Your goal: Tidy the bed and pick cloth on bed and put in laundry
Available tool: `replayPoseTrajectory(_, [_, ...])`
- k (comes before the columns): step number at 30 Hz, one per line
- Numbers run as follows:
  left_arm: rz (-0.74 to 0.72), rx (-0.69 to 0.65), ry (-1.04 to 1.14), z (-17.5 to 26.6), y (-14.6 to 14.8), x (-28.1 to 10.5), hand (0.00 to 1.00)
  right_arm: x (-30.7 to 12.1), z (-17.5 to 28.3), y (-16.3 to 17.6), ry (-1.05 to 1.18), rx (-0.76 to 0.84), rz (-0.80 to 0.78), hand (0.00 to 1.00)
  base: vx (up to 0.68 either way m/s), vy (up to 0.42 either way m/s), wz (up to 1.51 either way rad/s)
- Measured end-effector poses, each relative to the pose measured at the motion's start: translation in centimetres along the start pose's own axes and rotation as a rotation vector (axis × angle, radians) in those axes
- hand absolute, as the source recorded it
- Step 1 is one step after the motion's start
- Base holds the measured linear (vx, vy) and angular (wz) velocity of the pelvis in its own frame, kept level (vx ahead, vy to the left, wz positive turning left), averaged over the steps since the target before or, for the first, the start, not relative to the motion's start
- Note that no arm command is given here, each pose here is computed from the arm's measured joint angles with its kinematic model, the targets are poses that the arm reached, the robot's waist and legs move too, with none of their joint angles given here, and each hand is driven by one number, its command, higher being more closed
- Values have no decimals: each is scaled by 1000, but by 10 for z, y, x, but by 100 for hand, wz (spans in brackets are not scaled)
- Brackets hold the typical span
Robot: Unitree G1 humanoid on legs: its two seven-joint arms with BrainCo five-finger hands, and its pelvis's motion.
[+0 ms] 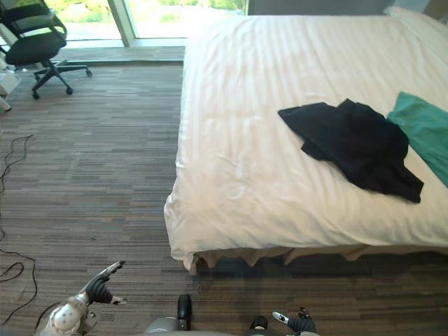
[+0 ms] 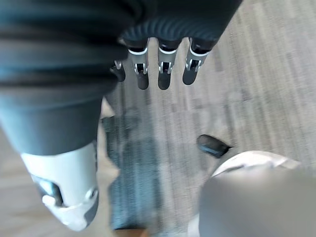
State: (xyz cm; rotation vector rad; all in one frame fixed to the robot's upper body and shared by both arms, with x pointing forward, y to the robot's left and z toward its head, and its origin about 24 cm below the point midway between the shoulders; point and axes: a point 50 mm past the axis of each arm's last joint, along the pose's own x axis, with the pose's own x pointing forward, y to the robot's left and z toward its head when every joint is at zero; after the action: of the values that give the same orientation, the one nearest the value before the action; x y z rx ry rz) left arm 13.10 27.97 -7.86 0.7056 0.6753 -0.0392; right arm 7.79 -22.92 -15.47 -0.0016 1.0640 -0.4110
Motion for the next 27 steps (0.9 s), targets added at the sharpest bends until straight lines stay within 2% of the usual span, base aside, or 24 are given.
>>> replayPoseTrajectory(4, [118, -251, 53, 1, -24, -4, 0, -1, 3, 3, -15, 151, -39, 0, 43, 4, -4])
replayPoseTrajectory(5, [145, -378, 65, 5, -36, -4, 0, -2, 6, 5, -29, 201, -48, 0, 42, 3, -23])
replayPoseTrajectory(6, [156, -437, 72, 6, -40, -5, 0, -2, 7, 6, -37, 226, -50, 0, 41, 1, -28])
replayPoseTrajectory(8, [170, -637, 89, 14, -57, -6, 0, -3, 12, 8, -57, 306, -67, 0, 12, -3, -32])
replayPoseTrajectory(11, [167, -825, 104, 20, -71, -11, 0, -5, 21, 10, -95, 373, -72, 0, 7, -2, -43])
replayPoseTrajectory(16, [224, -1005, 172, 11, -70, -3, 0, -6, 50, -4, -202, 426, -132, 0, -17, -11, -27])
replayPoseTrajectory(18, [275, -1107, 261, -4, -69, -1, 0, -7, 67, -24, -271, 499, -206, 0, 33, -15, -11])
replayPoseTrajectory(20, [289, -1122, 270, -7, -67, -1, 0, -7, 76, -34, -295, 524, -243, 0, 50, -5, -3])
replayPoseTrajectory(27, [316, -1123, 287, -21, -56, -3, 0, -38, 172, -101, -689, 605, -415, 0, 29, -1, 3])
